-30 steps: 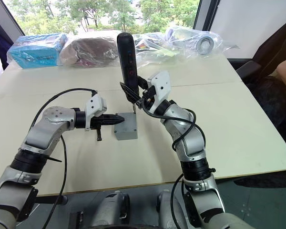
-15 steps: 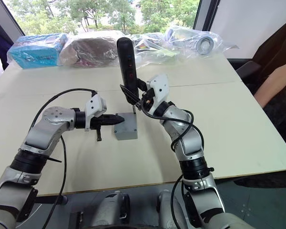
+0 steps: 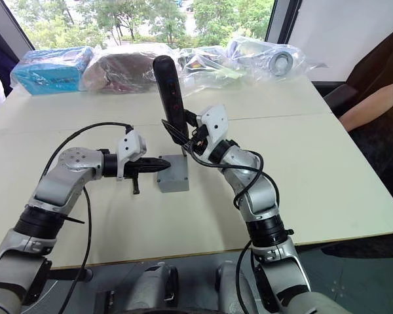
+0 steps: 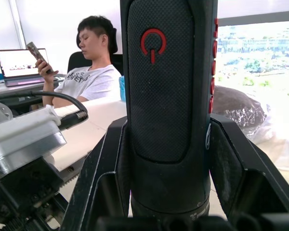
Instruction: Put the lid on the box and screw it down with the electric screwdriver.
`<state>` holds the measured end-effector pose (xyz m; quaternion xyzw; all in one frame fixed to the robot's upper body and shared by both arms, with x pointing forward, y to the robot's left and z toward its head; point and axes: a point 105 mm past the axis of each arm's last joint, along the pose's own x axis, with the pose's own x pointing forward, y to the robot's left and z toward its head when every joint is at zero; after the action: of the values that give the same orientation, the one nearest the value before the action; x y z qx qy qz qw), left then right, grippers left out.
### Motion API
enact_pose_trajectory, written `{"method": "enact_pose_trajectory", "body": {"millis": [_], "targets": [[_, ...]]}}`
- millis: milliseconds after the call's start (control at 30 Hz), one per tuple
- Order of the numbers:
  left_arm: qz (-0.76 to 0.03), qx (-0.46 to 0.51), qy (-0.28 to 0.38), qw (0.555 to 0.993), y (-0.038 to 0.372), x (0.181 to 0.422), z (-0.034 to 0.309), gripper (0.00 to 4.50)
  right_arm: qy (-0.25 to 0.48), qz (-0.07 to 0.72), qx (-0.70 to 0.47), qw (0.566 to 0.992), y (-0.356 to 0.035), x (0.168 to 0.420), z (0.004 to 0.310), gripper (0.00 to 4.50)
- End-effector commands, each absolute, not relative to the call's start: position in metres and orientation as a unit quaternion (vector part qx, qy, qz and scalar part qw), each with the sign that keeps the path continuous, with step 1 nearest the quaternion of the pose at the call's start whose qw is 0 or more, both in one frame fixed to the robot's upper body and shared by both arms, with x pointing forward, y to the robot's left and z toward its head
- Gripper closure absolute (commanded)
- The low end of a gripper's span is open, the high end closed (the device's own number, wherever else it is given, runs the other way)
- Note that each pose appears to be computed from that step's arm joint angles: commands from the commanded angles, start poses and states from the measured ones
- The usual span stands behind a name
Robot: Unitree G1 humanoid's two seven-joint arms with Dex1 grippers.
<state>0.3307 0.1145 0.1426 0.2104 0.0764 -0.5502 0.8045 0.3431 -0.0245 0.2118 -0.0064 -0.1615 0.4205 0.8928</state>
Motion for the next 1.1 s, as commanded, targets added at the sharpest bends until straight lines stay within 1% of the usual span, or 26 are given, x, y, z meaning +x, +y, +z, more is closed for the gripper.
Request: {"method": "enact_pose_trajectory", "body": {"millis": [33,267,433,700,1100], "targets": [[-0.550,0.223,0.088,0.800,0.116,0.328,0.135,4.50,-0.077,0.393,-0.003,0.916,-0.034,0.356,0.174,2.80],[-0.553,0.226,0.089,0.797,0.114,0.327,0.134,4.50,-0.032,0.389,-0.025,0.920,-0.033,0.356,0.151,2.80],[-0.557,0.234,0.098,0.791,0.113,0.326,0.127,4.50,-0.016,0.388,-0.030,0.921,-0.032,0.354,0.144,2.80],[-0.555,0.247,0.118,0.785,0.117,0.327,0.114,4.50,-0.007,0.381,-0.016,0.924,-0.034,0.354,0.144,2.80],[-0.556,0.246,0.115,0.786,0.114,0.328,0.115,4.50,-0.009,0.378,-0.021,0.926,-0.038,0.356,0.146,2.80]]}}
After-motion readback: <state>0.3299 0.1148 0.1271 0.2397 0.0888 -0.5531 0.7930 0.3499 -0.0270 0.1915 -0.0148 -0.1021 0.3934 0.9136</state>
